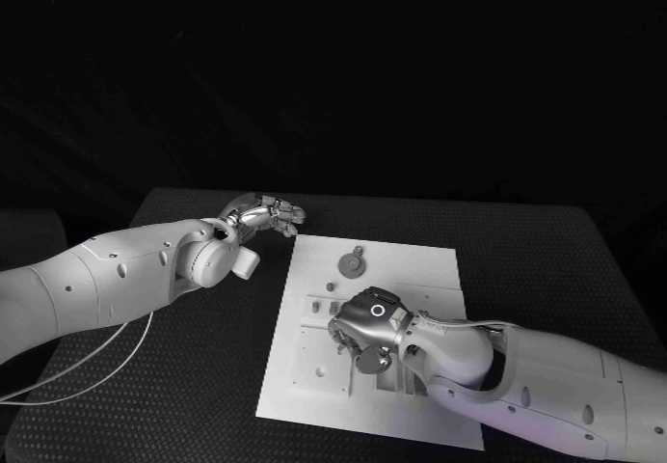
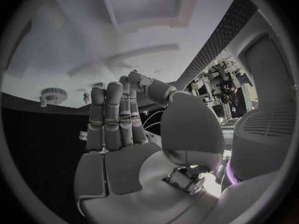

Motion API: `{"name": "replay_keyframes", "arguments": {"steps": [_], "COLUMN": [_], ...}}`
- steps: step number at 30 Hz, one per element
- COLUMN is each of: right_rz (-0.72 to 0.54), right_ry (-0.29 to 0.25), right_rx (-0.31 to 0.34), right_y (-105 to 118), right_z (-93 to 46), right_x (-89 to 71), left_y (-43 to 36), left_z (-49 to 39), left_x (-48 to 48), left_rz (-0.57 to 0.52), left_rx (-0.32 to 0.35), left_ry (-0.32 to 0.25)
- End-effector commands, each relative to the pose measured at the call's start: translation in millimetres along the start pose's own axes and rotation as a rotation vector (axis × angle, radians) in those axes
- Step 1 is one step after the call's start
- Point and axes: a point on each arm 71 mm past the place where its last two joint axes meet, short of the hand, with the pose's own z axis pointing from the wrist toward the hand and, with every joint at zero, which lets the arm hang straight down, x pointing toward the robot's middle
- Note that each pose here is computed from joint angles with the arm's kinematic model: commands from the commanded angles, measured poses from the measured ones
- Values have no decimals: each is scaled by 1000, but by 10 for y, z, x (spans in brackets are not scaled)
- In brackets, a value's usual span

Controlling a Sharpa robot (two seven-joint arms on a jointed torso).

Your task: Assemble the parts on the task board

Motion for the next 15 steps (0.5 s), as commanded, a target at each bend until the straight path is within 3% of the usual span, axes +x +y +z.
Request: {"name": "replay_keyframes", "arguments": {"steps": [1, 15], "right_rz": [-23, -18], "right_ry": [34, 52], "right_rx": [-3, -9], "right_y": [11, 30], "right_z": [3, 14], "right_x": [24, 51], "left_y": [-12, -13], "left_z": [2, 3], "left_x": [18, 23], "left_rz": [-9, -9], "left_rx": [7, 7], "left_ry": [15, 16]}}
